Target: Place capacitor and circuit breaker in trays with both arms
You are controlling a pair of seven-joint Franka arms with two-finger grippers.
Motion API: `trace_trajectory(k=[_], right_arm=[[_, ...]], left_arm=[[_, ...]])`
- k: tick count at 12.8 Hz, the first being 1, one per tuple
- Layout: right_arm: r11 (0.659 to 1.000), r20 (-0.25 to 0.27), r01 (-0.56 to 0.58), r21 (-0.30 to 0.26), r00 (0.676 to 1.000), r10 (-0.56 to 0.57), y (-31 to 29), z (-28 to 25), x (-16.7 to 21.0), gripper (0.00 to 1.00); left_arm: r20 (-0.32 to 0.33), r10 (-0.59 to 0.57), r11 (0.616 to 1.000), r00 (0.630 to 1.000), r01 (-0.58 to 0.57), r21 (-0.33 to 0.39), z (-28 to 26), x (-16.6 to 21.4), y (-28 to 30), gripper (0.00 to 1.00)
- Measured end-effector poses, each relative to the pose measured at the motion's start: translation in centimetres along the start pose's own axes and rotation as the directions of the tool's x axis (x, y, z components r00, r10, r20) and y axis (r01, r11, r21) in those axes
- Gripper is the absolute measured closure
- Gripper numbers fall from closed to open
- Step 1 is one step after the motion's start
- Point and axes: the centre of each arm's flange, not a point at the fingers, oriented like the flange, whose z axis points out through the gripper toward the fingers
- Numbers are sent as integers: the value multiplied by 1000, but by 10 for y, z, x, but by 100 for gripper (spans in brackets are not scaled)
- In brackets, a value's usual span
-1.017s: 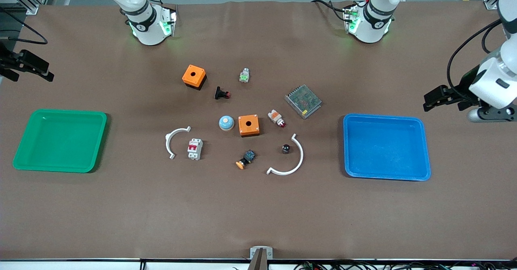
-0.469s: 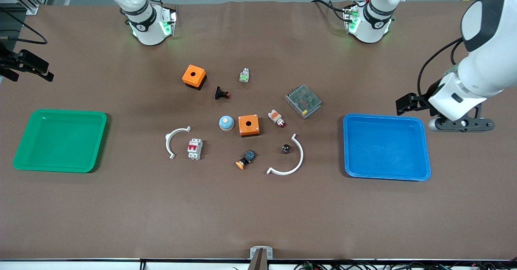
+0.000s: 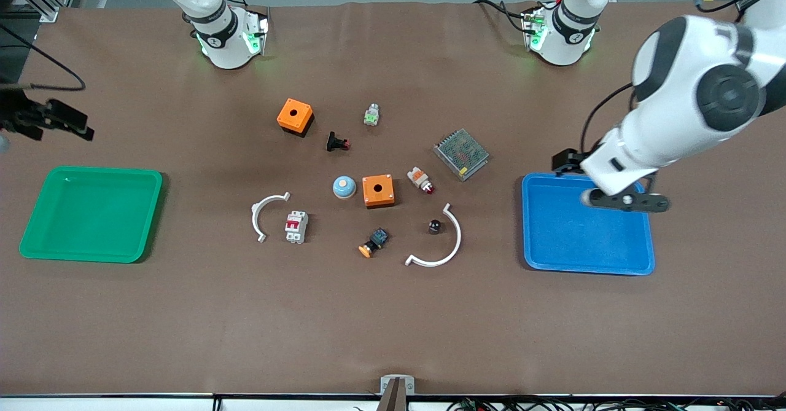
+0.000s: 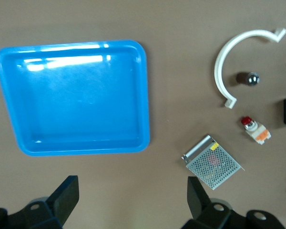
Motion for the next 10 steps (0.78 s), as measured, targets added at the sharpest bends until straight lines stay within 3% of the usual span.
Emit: trace_trajectory(k=[2,5,7,10], right_arm=[[1000,57,0,-4,998,1,0,43,24,0],[1000,44,-2,12,999,2,-9,67,44,0],[995,37,-44,87,998,41,-31,74,50,0],[991,43,-100,90,994,96,-97,93,59,0]], left_arm=[[28,50,999,998,-50,6,30,10,35,0],[42,34,999,999,-34,10,61,24,81,0],[13,-24,1000,1000,24,4,78,33,110,0],[-49,-148,989,988,147,-28,98,43,141,0]])
